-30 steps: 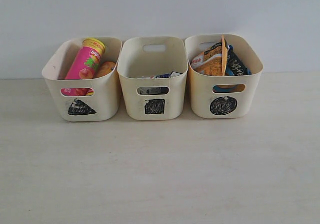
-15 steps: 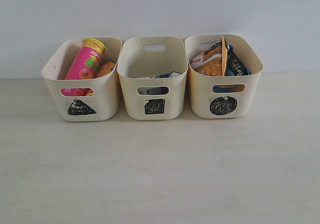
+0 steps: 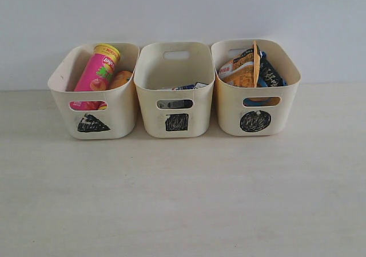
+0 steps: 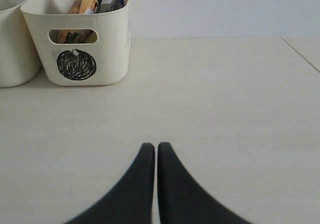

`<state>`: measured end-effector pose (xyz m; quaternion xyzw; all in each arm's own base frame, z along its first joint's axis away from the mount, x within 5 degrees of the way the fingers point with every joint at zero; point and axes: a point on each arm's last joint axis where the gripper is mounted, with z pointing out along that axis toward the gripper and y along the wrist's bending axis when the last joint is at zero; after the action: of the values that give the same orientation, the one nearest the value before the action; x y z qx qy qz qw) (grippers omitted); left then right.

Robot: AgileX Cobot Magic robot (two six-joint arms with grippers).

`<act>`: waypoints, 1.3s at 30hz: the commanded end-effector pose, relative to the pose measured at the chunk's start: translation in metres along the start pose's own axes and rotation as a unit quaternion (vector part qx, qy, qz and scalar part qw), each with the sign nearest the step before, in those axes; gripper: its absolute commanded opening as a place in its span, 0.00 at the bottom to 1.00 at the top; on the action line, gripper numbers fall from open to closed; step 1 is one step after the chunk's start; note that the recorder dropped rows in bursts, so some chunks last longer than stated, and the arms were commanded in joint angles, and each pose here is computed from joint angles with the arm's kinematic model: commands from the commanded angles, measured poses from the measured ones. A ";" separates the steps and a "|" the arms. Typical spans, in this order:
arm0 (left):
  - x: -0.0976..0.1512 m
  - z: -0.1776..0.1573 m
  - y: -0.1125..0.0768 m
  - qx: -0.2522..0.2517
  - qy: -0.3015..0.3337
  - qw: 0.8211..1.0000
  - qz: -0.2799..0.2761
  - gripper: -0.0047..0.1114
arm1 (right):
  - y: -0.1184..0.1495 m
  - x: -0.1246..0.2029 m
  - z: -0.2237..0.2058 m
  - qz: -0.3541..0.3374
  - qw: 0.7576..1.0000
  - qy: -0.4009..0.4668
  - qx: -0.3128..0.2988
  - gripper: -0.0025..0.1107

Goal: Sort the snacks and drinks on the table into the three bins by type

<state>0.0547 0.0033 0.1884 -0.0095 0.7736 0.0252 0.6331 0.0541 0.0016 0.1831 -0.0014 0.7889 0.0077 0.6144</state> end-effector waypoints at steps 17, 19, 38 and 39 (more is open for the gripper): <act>0.001 0.000 0.000 0.001 -0.002 1.000 0.000 0.08 | -0.001 -0.001 0.000 -0.002 1.000 -0.007 0.005 0.02; 0.001 0.000 0.000 0.001 -0.002 1.000 0.000 0.08 | -0.001 -0.001 0.000 -0.002 1.000 -0.007 0.005 0.02; 0.001 0.000 0.000 0.001 -0.002 1.000 0.000 0.08 | -0.001 -0.001 0.000 -0.002 1.000 -0.007 0.005 0.02; 0.001 0.000 0.000 0.001 -0.002 1.000 0.000 0.08 | -0.001 -0.001 0.000 -0.002 1.000 -0.007 0.005 0.02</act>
<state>0.0547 0.0032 0.1883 -0.0021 0.7739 0.0305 0.6326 0.0541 0.0016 0.1831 -0.0014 0.7889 0.0077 0.6144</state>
